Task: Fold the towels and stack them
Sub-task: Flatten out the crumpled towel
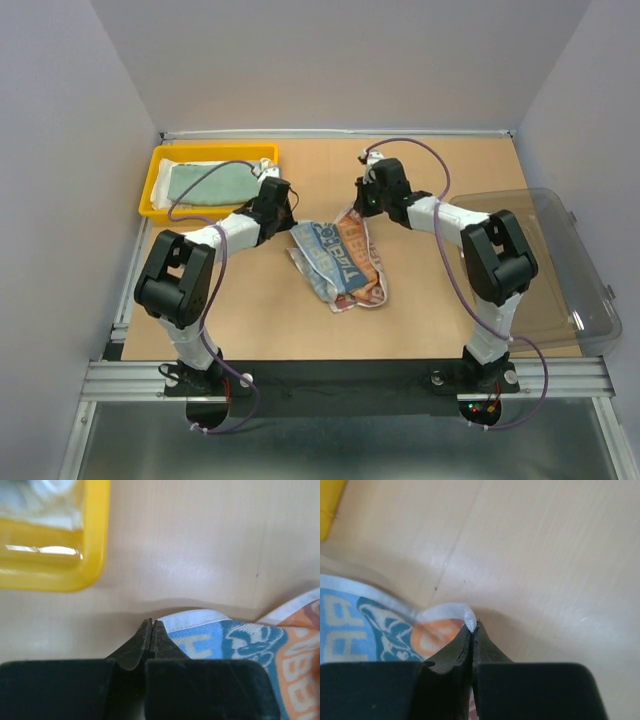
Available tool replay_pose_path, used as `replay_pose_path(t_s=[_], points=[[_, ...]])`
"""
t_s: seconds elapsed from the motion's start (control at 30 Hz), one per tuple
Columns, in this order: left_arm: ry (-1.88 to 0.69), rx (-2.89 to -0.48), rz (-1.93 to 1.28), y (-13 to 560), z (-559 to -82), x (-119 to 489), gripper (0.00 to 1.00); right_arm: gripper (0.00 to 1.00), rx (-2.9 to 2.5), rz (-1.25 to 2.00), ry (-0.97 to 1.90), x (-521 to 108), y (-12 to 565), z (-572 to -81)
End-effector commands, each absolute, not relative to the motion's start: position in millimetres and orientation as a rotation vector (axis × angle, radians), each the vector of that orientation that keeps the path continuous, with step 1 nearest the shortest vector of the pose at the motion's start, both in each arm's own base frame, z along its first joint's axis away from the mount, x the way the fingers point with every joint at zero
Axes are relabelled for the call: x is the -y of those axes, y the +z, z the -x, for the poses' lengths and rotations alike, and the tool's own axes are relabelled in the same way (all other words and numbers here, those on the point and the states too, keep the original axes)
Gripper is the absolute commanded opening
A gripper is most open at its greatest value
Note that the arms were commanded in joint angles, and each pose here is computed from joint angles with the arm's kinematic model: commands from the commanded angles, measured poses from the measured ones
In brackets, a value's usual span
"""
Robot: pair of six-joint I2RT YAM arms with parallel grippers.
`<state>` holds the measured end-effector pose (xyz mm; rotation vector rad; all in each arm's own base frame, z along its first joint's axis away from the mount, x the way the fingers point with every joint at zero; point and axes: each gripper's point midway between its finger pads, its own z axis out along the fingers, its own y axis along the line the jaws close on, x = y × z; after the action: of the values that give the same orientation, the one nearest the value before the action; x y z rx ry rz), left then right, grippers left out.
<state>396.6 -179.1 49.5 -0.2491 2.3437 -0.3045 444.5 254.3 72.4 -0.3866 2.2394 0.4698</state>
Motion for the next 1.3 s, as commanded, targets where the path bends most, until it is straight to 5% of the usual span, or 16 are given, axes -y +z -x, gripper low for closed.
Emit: replay_pose_path(t_s=[0.0,0.33,0.63,0.8,1.27], points=[[-0.17,-2.09,0.141,166.1,-436.5,161.4,0.0,0.01,-2.003,0.328,0.408,-238.0,169.6,-479.6],[-0.254,-1.509,-0.036,449.7,-481.8,179.8,0.0,0.01,-1.602,0.245,0.294,-189.4,360.8,-534.2],[-0.236,-1.224,-0.078,591.8,-491.6,167.1,0.0,0.01,-1.307,0.278,0.144,-166.9,489.5,-555.6],[-0.271,-1.119,-0.145,617.0,-446.9,162.9,0.0,0.01,-1.23,0.357,0.136,-165.9,521.2,-522.7],[-0.512,-0.965,-0.384,603.2,-267.9,166.1,0.0,0.01,-1.072,0.548,0.368,-158.5,543.5,-319.4]])
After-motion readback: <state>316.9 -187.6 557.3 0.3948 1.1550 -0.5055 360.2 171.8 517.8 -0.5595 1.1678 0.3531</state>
